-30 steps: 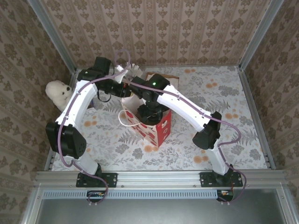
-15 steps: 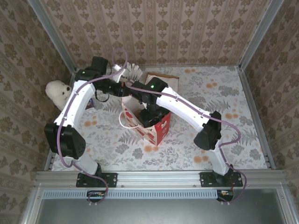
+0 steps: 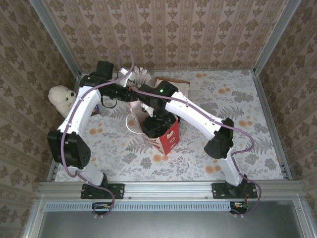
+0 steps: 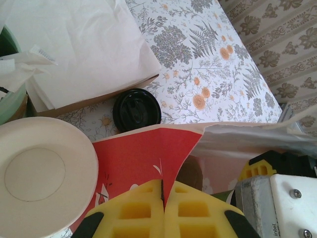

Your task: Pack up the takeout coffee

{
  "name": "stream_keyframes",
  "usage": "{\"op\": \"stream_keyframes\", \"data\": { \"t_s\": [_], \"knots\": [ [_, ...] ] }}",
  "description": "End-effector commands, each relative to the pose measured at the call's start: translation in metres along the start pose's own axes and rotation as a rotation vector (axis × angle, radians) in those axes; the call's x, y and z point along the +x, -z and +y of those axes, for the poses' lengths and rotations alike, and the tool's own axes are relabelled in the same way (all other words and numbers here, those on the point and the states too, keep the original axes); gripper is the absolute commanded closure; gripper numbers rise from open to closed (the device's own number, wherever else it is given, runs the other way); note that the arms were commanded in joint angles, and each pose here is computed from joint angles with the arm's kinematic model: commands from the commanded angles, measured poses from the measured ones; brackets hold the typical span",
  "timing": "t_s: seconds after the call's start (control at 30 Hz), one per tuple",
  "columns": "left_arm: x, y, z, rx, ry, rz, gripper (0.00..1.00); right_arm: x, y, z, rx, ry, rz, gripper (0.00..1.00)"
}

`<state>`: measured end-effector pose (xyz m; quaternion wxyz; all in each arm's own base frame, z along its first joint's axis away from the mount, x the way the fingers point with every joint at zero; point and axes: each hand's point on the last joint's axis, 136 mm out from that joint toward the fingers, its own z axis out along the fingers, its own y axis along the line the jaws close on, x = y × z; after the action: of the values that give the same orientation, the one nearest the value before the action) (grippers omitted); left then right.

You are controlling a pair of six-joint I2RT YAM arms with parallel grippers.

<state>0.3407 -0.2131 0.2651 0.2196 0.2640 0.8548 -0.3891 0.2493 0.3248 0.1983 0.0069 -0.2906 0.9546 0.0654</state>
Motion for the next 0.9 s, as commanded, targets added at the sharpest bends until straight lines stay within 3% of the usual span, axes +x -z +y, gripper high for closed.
{"op": "stream_keyframes", "data": {
  "t_s": [0.0, 0.17, 0.37, 0.87],
  "knots": [
    [-0.009, 0.009, -0.011, 0.027, -0.033, -0.047, 1.00, 0.017, 0.011, -0.021, 0.095, -0.015, 0.040, 0.43],
    [-0.011, 0.009, -0.014, 0.038, -0.041, -0.047, 1.00, 0.025, 0.020, -0.047, 0.263, -0.059, 0.063, 0.43],
    [-0.009, 0.006, -0.018, 0.048, -0.054, -0.033, 1.00, 0.023, 0.021, -0.053, 0.310, -0.090, 0.047, 0.45],
    [-0.014, 0.005, -0.019, 0.050, -0.073, -0.012, 1.00, 0.048, -0.001, -0.060, 0.309, -0.062, 0.191, 0.43]
  ]
}}
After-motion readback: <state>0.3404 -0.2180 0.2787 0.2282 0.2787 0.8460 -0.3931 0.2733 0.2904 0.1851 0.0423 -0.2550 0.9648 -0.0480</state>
